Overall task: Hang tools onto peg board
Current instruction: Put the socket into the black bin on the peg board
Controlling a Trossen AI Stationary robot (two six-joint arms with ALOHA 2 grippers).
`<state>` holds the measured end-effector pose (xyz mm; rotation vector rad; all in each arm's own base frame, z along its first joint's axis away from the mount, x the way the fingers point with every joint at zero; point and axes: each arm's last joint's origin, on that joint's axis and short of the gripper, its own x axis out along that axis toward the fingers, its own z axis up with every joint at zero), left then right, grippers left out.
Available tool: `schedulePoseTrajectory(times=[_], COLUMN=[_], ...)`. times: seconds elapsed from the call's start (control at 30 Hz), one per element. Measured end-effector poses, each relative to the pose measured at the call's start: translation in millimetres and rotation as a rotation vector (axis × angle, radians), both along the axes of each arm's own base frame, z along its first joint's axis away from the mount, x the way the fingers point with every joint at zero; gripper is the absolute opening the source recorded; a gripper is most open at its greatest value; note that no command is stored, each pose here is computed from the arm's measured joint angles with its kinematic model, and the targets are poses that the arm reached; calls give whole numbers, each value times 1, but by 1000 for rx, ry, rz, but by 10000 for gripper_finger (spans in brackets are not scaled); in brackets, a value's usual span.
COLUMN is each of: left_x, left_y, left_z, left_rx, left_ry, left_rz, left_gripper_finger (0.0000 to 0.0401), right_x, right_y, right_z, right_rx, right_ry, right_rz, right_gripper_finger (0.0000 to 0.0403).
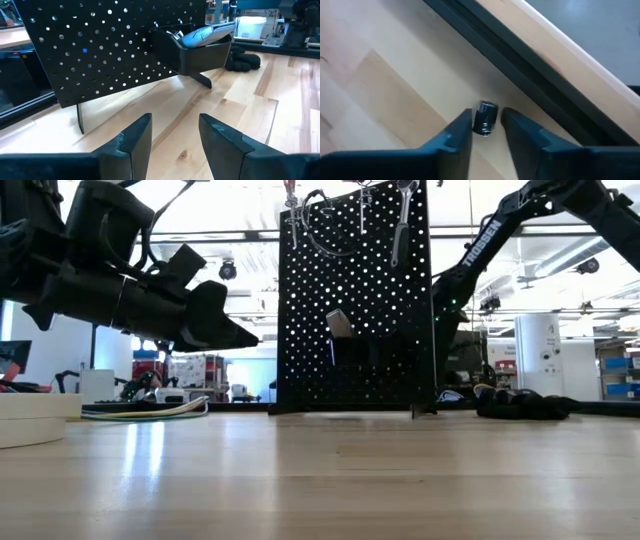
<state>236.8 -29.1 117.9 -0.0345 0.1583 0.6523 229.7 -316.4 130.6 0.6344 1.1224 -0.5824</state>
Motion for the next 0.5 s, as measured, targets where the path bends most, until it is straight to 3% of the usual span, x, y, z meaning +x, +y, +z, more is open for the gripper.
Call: schedulePoseTrajectory(times=[0.2, 0.5], left_x=[0, 0], left_y=[0, -1], left_z=[0, 0], left_rx=[-8, -40], left_ry=[-5, -27], left_rz=[1, 0], left_gripper_finger=[153, 153], right_x=[-4, -15], right_y=[3, 20], right_z=[-1, 9], right_rx=[8, 23], right_ry=[74, 104], right_rz=[5, 8], right_gripper_finger=[17, 14])
